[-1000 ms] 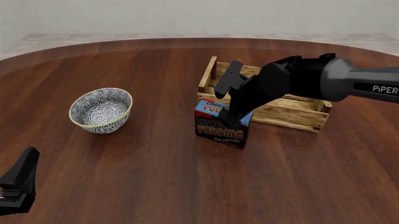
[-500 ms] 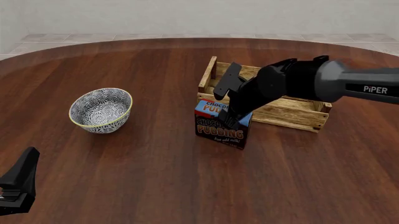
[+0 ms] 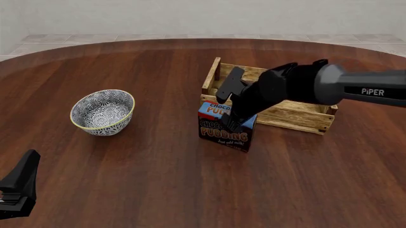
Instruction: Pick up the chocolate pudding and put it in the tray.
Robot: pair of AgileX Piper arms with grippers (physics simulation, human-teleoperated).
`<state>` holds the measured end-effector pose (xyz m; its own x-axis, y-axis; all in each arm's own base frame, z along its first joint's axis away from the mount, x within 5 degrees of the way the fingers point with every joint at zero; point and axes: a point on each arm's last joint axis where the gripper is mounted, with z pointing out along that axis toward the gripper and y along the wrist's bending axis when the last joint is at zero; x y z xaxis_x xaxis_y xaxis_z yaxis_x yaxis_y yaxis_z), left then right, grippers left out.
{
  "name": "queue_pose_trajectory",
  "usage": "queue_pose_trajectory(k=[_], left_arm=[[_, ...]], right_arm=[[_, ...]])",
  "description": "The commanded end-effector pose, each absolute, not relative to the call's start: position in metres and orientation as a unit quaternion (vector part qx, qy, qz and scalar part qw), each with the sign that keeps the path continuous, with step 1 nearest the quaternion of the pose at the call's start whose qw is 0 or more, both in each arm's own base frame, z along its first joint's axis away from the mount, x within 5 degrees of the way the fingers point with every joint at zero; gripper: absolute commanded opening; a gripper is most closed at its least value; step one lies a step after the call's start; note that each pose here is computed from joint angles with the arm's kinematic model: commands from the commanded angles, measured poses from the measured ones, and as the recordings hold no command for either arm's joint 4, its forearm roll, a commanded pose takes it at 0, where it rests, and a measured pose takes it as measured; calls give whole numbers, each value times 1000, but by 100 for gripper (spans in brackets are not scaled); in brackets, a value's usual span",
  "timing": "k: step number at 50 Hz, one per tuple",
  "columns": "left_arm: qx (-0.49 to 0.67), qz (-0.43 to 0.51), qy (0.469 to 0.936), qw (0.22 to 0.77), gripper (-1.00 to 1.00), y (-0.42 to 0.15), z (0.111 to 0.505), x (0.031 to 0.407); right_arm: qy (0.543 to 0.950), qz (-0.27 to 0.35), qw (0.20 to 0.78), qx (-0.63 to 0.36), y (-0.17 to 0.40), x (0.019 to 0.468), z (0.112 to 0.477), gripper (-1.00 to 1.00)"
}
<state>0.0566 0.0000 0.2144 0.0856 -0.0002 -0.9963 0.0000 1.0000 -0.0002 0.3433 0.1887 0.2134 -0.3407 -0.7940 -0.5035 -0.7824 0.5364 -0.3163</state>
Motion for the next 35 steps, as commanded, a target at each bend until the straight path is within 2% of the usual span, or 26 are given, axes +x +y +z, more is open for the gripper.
queue_pose_trajectory(k=[1,35], left_arm=[[0,0,676,737,100,0,214,57],[0,0,676,737,100,0,214,57]], right_arm=[[822,-8,309,-479,189,345,205,100],[825,-4,306,-475,194,349,201,100]])
